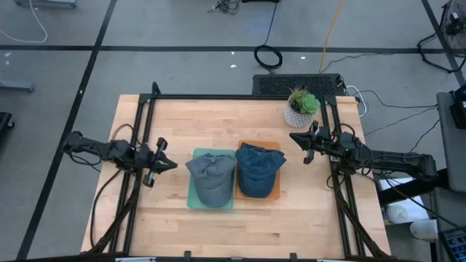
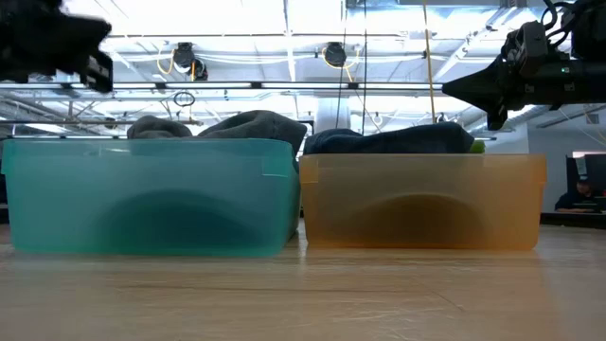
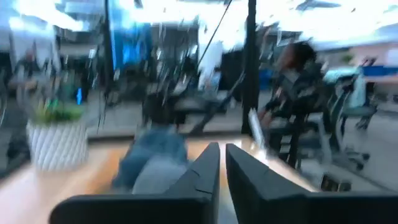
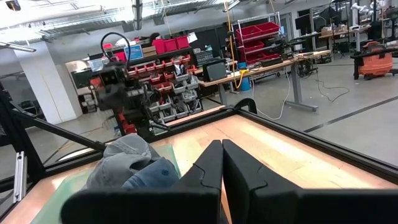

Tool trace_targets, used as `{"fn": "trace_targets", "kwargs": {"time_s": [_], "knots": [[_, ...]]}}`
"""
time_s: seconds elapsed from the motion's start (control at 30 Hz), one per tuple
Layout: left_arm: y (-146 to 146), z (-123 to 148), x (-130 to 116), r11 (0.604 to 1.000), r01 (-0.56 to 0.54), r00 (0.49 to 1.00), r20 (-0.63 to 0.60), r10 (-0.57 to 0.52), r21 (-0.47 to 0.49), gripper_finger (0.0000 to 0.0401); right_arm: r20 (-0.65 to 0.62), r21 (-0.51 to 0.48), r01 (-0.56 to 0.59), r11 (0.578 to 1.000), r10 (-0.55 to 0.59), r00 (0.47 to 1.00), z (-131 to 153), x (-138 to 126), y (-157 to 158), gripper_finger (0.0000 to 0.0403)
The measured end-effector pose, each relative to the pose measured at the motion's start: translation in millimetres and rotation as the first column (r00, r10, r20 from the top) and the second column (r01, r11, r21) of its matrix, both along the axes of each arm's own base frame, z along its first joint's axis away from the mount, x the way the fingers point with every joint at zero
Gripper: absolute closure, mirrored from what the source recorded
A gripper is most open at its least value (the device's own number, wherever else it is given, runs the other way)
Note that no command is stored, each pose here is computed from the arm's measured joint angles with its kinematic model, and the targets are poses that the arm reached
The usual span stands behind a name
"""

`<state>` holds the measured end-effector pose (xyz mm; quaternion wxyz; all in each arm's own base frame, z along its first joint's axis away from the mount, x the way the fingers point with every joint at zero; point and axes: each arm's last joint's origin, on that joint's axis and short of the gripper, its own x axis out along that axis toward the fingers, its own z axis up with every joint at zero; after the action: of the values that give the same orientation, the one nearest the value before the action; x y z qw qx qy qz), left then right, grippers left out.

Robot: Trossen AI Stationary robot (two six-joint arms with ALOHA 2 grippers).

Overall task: Pick & Place hat
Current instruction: Return to Home Position

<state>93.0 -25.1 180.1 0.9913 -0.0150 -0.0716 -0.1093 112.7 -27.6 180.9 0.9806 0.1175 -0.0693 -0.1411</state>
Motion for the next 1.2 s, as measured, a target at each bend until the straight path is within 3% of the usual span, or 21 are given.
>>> {"fn": "trace_targets", "kwargs": {"time_s": [0.13,0.27,0.43,0.63,1.2], "knots": [[-1.0,1.9,-0.6,0.999,0.034,0.999,0.024,-0.034,0.027,0.0349,0.0,0.0,0.0,1.0,0.0,1.0,0.0,0.0,0.0,0.0403],[1.8,-9.1,1.2,0.997,-0.056,0.992,-0.113,0.05,-0.057,0.0337,0.0,0.0,0.0,1.0,0.0,1.0,0.0,0.1,0.0,0.0403],[3.3,-9.5,1.9,0.988,-0.096,0.987,-0.137,0.079,-0.122,0.0328,-0.001,0.0,-0.001,1.0,0.001,1.0,0.0,0.1,0.0,0.0403],[4.8,-9.0,2.5,0.992,-0.115,0.987,-0.115,0.11,-0.043,0.0327,-0.001,0.0,-0.001,1.0,0.001,1.0,-0.1,0.1,0.0,0.0403],[4.7,-7.6,2.7,0.992,-0.114,0.989,-0.101,0.108,-0.061,0.0327,-0.001,0.0,-0.001,1.0,0.001,1.0,-0.1,0.1,0.0,0.0403]]}}
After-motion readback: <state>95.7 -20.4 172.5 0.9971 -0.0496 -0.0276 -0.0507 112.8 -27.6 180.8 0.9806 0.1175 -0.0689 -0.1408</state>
